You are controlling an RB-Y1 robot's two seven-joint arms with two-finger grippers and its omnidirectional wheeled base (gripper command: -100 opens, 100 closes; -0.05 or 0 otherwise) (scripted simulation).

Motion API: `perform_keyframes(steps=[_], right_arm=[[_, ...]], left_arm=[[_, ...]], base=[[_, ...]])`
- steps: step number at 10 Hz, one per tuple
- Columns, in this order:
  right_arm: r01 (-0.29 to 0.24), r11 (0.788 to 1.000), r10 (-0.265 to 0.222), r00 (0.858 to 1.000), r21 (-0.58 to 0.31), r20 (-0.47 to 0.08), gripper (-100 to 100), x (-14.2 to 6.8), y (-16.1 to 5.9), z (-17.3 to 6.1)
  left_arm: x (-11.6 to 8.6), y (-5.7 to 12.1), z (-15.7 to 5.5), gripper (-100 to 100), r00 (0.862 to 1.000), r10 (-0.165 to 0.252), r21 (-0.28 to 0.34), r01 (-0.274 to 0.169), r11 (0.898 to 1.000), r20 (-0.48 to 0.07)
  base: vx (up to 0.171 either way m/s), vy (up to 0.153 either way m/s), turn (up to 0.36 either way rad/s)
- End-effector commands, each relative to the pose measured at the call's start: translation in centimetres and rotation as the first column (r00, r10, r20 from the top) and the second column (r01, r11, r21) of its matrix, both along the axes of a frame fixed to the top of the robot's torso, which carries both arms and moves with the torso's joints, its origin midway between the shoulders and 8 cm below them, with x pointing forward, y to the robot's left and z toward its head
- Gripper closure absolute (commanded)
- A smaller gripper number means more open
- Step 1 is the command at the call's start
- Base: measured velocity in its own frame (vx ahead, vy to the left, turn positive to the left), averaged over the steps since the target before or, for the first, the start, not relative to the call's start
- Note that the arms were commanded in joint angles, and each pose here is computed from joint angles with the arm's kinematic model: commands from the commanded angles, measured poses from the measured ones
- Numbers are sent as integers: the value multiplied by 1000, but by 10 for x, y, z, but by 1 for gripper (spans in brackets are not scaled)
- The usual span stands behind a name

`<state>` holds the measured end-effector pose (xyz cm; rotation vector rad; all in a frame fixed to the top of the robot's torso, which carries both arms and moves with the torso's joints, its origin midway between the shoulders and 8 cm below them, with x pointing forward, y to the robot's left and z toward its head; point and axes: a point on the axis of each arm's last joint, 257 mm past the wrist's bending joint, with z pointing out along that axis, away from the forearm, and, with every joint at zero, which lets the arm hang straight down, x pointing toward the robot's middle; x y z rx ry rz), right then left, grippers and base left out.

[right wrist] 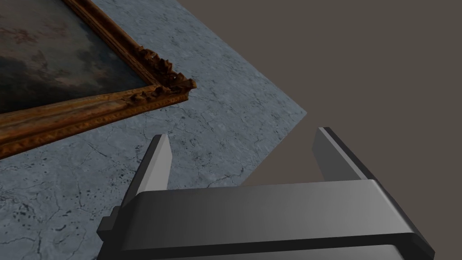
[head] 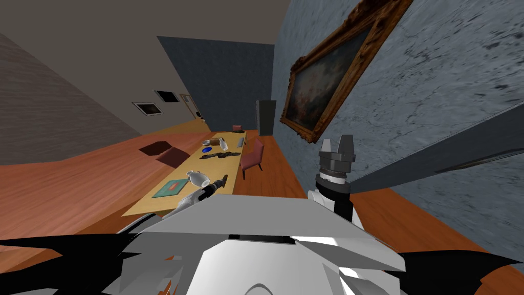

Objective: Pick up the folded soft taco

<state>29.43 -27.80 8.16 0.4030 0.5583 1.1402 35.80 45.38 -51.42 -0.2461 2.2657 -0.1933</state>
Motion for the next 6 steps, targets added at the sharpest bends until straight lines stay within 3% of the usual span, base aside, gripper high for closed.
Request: perform_keyframes(steps=[1, 3, 4, 6], right_arm=[[0, 1000, 0, 1000, 0, 0, 0, 0, 0, 0], [0, 1000, 0, 1000, 0, 0, 0, 0, 0, 0], [0, 1000, 0, 1000, 0, 0, 0, 0, 0, 0], [0, 1000, 0, 1000, 0, 0, 0, 0, 0, 0]], left_arm=[[-4, -2, 1, 100, 1000, -16, 0, 16, 1000, 4], [-24, -5, 3, 100, 997, -75, 4, 75, 997, 5], [-26, -5, 3, 100, 997, -75, 4, 75, 997, 3], [-48, -9, 5, 100, 991, -134, 6, 134, 991, 2]], base=[[89, -16, 193], [217, -51, 343], [143, -34, 89], [169, -36, 227]])
